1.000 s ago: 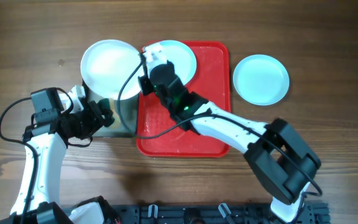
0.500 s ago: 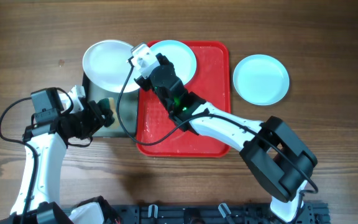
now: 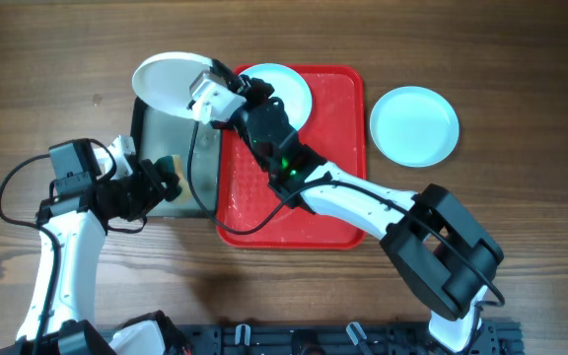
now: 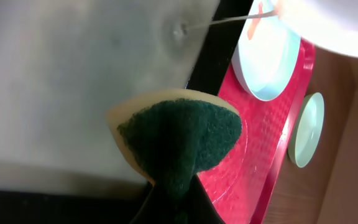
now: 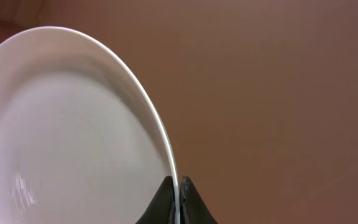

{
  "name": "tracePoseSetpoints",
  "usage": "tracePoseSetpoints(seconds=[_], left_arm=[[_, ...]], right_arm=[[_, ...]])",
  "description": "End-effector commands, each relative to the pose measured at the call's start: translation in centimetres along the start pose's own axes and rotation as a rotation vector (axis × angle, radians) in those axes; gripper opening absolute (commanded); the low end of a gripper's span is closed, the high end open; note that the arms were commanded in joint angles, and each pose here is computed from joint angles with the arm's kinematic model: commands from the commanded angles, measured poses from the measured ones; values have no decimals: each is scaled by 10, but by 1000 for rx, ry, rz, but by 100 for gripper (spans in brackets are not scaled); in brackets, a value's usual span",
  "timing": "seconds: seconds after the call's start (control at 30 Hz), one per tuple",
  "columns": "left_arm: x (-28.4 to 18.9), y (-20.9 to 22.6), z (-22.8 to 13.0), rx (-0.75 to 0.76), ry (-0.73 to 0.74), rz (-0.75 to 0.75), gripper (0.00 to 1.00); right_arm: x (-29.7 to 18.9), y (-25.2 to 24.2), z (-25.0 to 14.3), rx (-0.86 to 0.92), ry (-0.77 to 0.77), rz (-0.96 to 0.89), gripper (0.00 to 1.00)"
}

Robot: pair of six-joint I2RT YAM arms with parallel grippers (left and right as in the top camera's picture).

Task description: Clean dirty plates on tray and stack at the side

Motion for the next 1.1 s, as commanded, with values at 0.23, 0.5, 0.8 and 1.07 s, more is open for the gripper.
tracePoseSetpoints(seconds=[0.23, 0.5, 0.8, 1.07], left_arm=[[-4, -2, 1, 31, -15, -10, 4], [-4, -2, 1, 31, -15, -10, 4], [-4, -2, 1, 31, -15, -10, 4], [-4, -2, 1, 31, -15, -10, 4]], right_arm=[[2, -2, 6, -60, -28, -22, 4], [2, 3, 4, 3, -31, 33, 4], [3, 11, -21, 328, 113, 139, 4], [-1, 7, -52, 688, 333, 174, 4]])
Point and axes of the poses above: each gripper's point midway between its finger pads, its own x axis out along the fingers, its own y axis along the line the jaws close on, z = x × y, the point moved 10 cm from there along -x, back along the fingers, and after that the axes turned 4 degrees about x, right-handed, at the moved point
